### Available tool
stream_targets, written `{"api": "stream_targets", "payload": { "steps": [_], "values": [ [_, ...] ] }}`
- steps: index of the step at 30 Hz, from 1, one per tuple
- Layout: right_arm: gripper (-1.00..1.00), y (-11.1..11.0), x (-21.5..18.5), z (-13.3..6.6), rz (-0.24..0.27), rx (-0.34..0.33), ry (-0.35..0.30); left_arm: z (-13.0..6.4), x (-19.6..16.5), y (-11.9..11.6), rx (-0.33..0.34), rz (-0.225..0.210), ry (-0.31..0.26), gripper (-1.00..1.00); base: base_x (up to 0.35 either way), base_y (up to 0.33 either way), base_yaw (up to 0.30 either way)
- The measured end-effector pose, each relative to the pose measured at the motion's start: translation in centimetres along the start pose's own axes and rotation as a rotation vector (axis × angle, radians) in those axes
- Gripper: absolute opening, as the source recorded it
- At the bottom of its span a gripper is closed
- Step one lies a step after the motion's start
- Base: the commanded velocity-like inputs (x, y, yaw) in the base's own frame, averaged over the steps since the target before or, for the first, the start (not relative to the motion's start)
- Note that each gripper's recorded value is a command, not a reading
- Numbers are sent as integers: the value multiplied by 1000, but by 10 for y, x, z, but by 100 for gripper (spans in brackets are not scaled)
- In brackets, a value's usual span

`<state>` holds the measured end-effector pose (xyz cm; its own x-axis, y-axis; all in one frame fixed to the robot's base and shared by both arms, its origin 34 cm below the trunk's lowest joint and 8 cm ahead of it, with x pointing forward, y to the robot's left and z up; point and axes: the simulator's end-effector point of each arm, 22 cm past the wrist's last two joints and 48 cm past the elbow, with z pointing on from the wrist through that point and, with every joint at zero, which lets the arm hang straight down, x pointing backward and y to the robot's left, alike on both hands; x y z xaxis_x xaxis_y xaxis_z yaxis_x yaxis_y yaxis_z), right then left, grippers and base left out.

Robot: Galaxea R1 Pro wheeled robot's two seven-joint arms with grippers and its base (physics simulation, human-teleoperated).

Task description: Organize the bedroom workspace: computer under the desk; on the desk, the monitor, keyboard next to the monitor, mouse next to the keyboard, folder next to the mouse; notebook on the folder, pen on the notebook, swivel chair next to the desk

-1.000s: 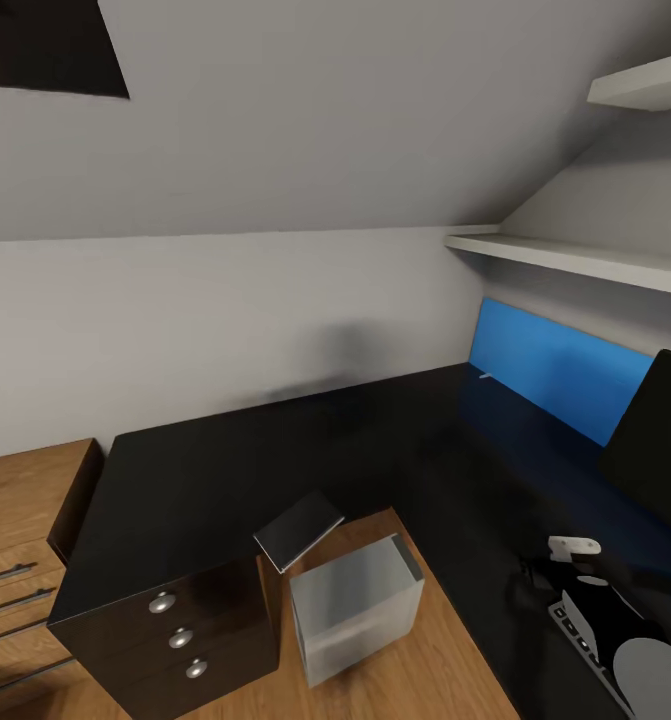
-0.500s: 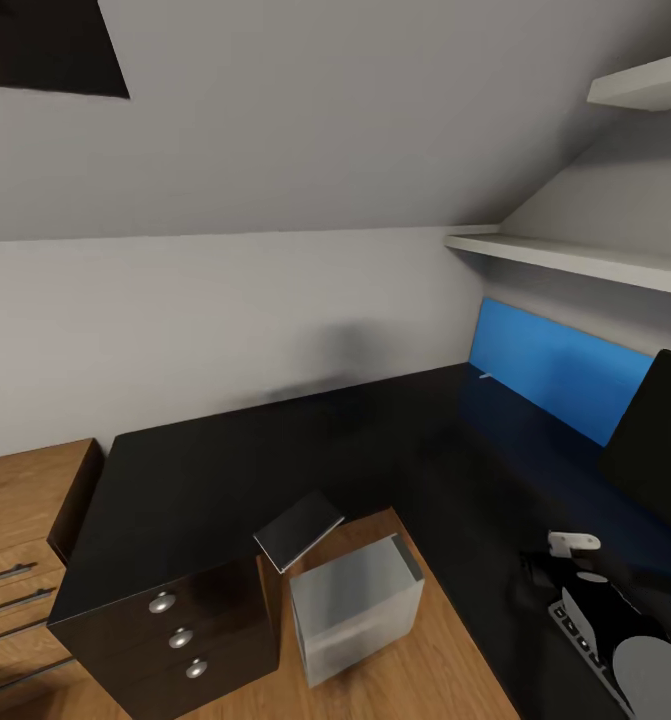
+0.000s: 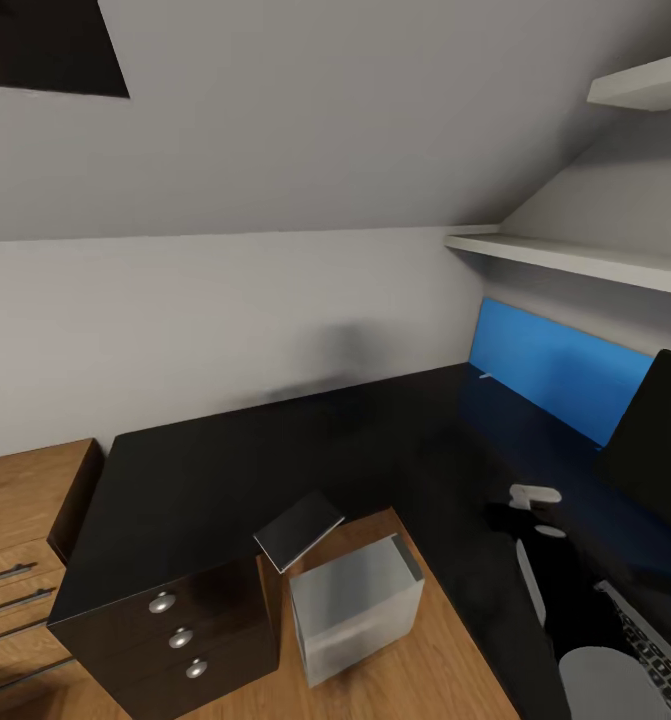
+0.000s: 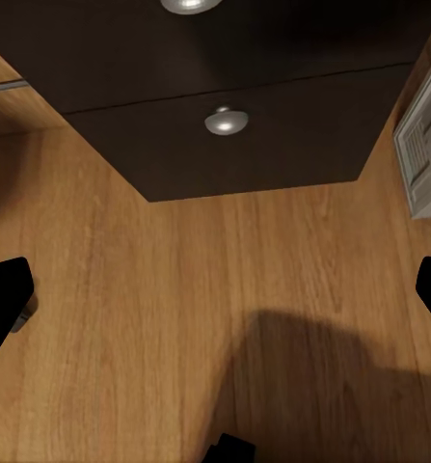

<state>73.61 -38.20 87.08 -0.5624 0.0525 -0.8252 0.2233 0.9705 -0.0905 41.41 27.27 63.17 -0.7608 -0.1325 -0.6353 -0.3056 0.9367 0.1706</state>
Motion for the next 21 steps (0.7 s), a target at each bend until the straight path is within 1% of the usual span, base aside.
{"api": "stream_targets", "payload": {
  "steps": [4,5,6,9,10,11,12,14,16,19,21],
  "values": [
    [100,30,0,-21,30,-32,-10,0,0,0,-1,-1,0,100,0,0,0],
    [100,44,-1,-31,49,-49,-20,0,0,0,0,-1,0,100,0,0,0],
    [100,52,0,-36,57,-57,-22,0,0,0,0,-1,0,100,0,0,8],
    [100,71,15,-51,75,-69,-10,0,0,0,0,0,0,100,0,0,84],
    [100,73,20,-53,76,-67,-5,0,0,0,0,0,-1,100,0,0,219],
    [100,82,30,-60,69,-57,8,0,0,0,1,1,-1,100,0,0,241],
    [100,85,35,-61,58,-49,13,0,0,0,2,1,-1,100,0,0,249],
    [100,88,40,-61,44,-38,23,0,1,-1,3,2,0,100,0,0,261],
    [100,93,50,-60,19,-22,40,0,1,-1,4,4,2,100,0,0,270],
    [100,100,56,-60,-9,-9,43,0,2,0,5,5,3,100,0,0,269],
    [100,108,58,-60,-35,0,31,0,2,0,5,5,4,100,0,0,203]
  ]
}}
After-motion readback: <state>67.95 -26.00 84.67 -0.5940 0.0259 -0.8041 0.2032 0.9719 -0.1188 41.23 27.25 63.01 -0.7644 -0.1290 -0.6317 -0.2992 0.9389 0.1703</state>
